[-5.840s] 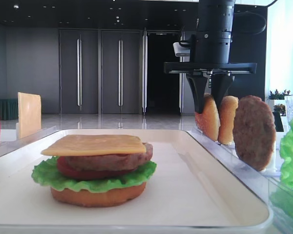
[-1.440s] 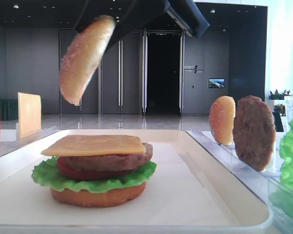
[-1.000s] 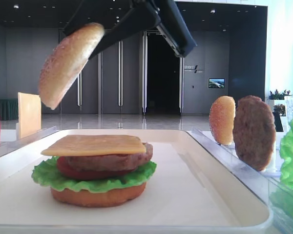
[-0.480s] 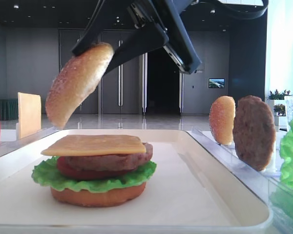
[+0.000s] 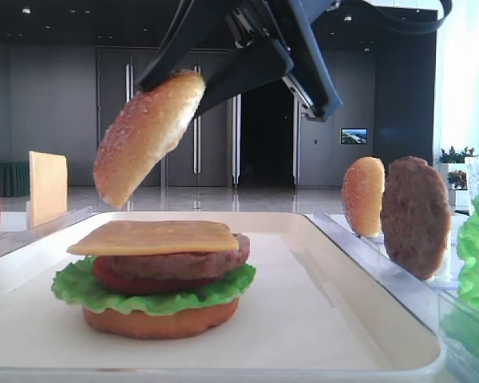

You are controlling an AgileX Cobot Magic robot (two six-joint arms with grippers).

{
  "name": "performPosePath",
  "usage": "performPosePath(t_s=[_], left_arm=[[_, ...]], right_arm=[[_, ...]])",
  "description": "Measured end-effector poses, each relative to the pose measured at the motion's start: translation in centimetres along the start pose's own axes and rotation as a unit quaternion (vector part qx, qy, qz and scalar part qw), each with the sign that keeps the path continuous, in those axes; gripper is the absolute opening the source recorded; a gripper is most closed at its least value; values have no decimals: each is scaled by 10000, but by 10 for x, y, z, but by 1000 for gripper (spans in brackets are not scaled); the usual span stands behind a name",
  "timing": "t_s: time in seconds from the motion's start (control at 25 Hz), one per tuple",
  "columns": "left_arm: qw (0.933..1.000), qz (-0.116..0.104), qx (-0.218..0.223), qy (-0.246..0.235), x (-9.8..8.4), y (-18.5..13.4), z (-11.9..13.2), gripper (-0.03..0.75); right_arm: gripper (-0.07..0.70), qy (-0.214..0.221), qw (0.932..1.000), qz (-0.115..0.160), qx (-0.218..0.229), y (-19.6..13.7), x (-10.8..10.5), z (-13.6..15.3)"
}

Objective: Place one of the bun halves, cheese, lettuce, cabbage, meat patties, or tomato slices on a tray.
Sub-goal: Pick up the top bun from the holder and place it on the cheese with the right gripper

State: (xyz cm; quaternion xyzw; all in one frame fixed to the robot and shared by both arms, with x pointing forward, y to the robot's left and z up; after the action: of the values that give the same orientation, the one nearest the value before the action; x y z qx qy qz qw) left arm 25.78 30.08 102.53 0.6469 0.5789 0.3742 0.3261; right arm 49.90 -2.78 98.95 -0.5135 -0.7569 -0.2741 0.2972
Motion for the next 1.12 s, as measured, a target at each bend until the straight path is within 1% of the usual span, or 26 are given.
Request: performPosePath(t_s=[0.28, 0.88, 1.12], left_arm=[[10000, 0, 0, 0, 0, 0, 0, 140], [10000, 0, 0, 0, 0, 0, 0, 140], [10000, 0, 0, 0, 0, 0, 0, 140]], right_arm=[[193, 97, 9999, 43, -31, 1, 2, 0], [192, 144, 9998, 64, -90, 2, 3, 0], [192, 178, 9996, 208, 84, 4, -7, 13]])
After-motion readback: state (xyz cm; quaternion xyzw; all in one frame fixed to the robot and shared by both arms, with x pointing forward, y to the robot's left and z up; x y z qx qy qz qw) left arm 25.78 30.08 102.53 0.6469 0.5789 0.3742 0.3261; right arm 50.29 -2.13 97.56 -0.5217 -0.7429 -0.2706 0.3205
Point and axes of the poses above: a point on each arm's last joint axis where the gripper is mounted, z pointing out along that axis toward the gripper, x along the wrist's bending axis when the last joint is at zero, y = z × x, the point moved 3 cm from there along z, pointing out along that axis toward the gripper, and after that the axes turned 8 degrees about z, right-handed, at the moved point
